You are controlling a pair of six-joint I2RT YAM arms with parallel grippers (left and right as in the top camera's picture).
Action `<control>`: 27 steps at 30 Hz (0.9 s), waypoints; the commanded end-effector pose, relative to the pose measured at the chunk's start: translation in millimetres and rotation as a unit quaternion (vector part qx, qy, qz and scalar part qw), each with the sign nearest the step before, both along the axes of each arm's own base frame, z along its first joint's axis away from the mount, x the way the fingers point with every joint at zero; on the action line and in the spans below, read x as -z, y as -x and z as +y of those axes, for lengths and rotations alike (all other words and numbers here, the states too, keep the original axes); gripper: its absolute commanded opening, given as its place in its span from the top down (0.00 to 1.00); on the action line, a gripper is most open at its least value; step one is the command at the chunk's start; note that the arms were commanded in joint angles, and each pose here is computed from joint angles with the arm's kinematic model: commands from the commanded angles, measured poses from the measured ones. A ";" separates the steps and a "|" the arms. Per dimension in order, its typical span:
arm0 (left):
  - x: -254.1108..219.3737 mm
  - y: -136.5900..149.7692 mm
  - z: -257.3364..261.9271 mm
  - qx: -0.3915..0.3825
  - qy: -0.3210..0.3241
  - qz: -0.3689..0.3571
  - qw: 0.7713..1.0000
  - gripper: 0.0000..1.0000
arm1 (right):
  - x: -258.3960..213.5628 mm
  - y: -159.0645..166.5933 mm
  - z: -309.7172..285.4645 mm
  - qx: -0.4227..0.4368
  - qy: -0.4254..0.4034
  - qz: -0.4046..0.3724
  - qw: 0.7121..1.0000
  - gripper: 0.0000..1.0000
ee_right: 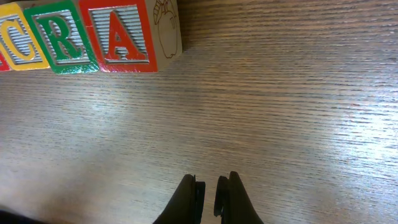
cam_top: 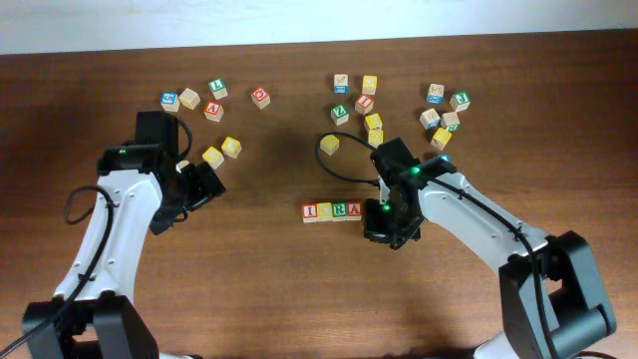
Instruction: Spell out ICRA
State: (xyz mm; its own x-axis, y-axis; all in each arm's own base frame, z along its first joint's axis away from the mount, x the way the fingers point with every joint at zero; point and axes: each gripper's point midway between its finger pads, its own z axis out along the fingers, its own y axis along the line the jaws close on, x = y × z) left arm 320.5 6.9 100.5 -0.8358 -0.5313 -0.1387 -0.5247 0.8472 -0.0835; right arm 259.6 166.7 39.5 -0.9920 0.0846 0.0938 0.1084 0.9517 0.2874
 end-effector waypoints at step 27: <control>-9.2 -2.6 -43.6 0.070 0.017 -0.019 0.997 0.01 | -7.5 -9.1 7.8 -0.008 -0.014 -0.031 0.999 0.96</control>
State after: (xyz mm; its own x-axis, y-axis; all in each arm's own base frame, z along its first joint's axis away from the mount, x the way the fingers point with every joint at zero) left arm 320.5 -34.1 100.9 -0.8920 -0.4327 -0.1310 -0.4208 0.9005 -0.1095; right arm 268.6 170.7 40.3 -0.9949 0.0830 0.0576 0.0967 0.9469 0.3067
